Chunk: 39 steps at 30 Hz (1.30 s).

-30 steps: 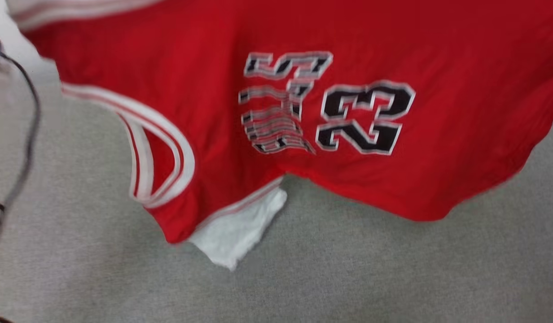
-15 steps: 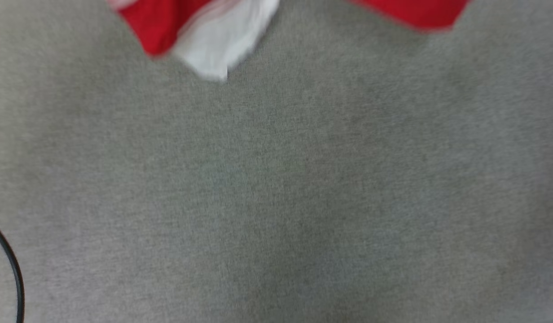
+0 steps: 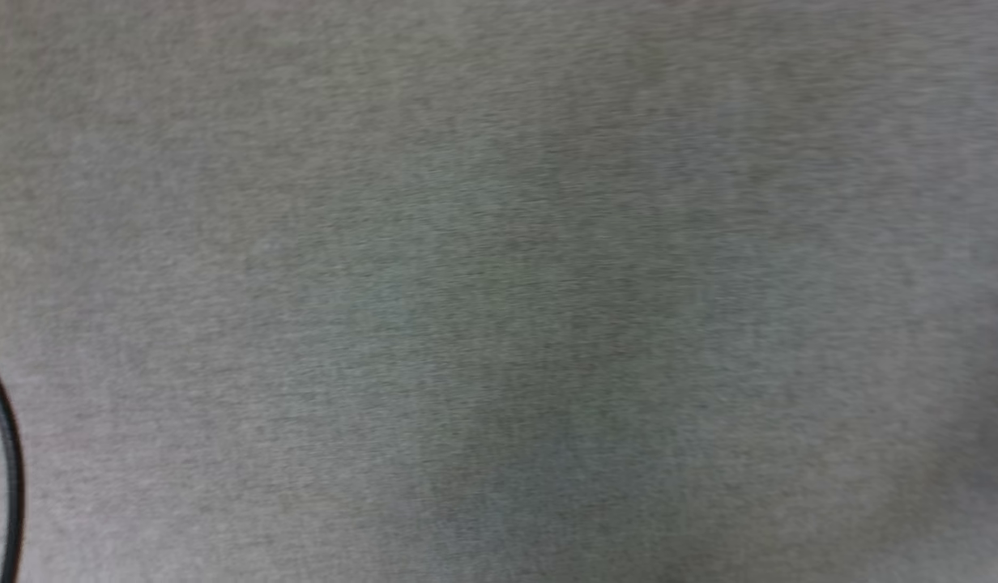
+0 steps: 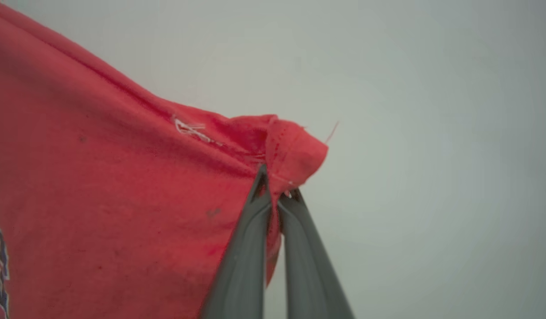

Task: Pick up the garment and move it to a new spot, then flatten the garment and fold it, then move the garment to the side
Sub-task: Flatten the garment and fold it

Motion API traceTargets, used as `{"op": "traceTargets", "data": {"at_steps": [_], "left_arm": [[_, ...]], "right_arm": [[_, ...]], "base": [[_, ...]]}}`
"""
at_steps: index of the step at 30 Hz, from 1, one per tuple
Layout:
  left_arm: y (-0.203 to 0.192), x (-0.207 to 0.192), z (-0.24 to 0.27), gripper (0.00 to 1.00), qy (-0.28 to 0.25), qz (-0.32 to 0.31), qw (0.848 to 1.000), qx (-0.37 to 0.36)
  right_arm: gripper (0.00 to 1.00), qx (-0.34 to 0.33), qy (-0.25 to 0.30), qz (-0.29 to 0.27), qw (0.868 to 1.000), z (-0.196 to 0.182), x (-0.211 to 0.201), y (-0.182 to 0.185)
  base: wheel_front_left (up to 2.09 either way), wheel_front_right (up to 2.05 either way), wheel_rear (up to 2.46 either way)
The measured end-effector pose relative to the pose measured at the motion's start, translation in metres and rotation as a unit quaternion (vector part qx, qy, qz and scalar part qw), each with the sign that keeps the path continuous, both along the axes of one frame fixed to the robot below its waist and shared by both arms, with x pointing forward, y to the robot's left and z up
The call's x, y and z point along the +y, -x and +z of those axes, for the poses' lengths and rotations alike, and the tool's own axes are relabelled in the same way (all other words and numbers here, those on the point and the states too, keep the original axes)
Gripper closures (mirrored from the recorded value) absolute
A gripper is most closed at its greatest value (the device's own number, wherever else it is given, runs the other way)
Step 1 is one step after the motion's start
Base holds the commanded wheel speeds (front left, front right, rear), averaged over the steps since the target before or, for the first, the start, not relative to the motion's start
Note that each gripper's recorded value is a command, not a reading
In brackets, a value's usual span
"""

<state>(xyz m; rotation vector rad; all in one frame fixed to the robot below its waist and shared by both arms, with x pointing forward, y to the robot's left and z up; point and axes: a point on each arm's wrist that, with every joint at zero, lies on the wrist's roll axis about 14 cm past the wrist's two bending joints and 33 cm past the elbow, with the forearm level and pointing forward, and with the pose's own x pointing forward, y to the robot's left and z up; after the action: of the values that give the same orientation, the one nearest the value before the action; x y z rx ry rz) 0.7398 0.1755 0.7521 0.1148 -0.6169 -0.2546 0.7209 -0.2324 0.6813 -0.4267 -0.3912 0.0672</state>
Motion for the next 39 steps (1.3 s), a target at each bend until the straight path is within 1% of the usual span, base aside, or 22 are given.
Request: {"op": "traceTargets", "data": {"at_steps": [3, 6, 11, 15, 17, 19, 22, 24, 26, 28, 31, 35, 37, 39], "left_arm": [[-0.005, 0.005, -0.021, 1.0, -0.003, 0.004, 1.0, 0.015], [-0.009, 0.006, -0.064, 1.0, -0.002, 0.003, 0.998, 0.063], [0.006, 0.0, -0.131, 1.0, 0.002, -0.012, 0.99, 0.142], [0.035, -0.005, -0.183, 1.0, 0.007, -0.024, 0.978, 0.207], [0.053, -0.007, -0.199, 1.0, 0.014, -0.031, 0.973, 0.229], [0.074, -0.006, -0.213, 1.0, 0.021, -0.034, 0.968, 0.249], [0.115, -0.004, -0.243, 1.0, 0.019, -0.037, 0.956, 0.29], [0.144, -0.002, -0.261, 1.0, 0.007, -0.039, 0.948, 0.316], [0.172, 0.002, -0.271, 1.0, 0.01, -0.041, 0.94, 0.337], [0.2, 0.005, -0.281, 1.0, 0.007, -0.045, 0.93, 0.365], [0.244, 0.012, -0.296, 1.0, 0.0, -0.049, 0.913, 0.405], [0.298, 0.018, -0.311, 1.0, 0.008, -0.046, 0.891, 0.452], [0.324, 0.014, -0.316, 1.0, 0.01, -0.052, 0.879, 0.473], [0.345, 0.009, -0.318, 1.0, 0.018, -0.059, 0.871, 0.487]], "right_arm": [[1.0, 0.019, -0.006, 0.015, 1.0, -0.032, 0.014, -0.013], [1.0, 0.052, -0.017, 0.024, 0.998, -0.067, 0.021, -0.016], [1.0, 0.12, -0.022, 0.029, 0.992, -0.124, 0.024, 0.0], [1.0, 0.149, -0.038, 0.04, 0.987, -0.147, 0.028, 0.023], [1.0, 0.169, -0.042, 0.042, 0.984, -0.159, 0.028, 0.037], [1.0, 0.198, -0.049, 0.045, 0.978, -0.177, 0.03, 0.054], [1.0, 0.239, -0.057, 0.056, 0.968, -0.199, 0.036, 0.084], [1.0, 0.26, -0.054, 0.059, 0.962, -0.208, 0.037, 0.104], [1.0, 0.272, -0.064, 0.058, 0.959, -0.21, 0.033, 0.122], [1.0, 0.288, -0.065, 0.064, 0.953, -0.216, 0.035, 0.143], [1.0, 0.32, -0.074, 0.074, 0.942, -0.229, 0.04, 0.175], [1.0, 0.349, -0.085, 0.081, 0.93, -0.235, 0.041, 0.21], [1.0, 0.372, -0.098, 0.081, 0.919, -0.242, 0.04, 0.229], [1.0, 0.395, -0.112, 0.081, 0.908, -0.25, 0.039, 0.25]], "base": [[0.0, 0.0, 0.0], [0.0, 0.0, 0.0], [0.0, 0.0, 0.0], [0.0, 0.0, 0.0], [0.0, 0.0, 0.0], [0.0, 0.0, 0.0], [0.0, 0.0, 0.0], [0.0, 0.0, 0.0], [0.0, 0.0, 0.0], [0.0, 0.0, 0.0], [0.0, 0.0, 0.0], [0.0, 0.0, 0.0], [0.0, 0.0, 0.0], [0.0, 0.0, 0.0]]}}
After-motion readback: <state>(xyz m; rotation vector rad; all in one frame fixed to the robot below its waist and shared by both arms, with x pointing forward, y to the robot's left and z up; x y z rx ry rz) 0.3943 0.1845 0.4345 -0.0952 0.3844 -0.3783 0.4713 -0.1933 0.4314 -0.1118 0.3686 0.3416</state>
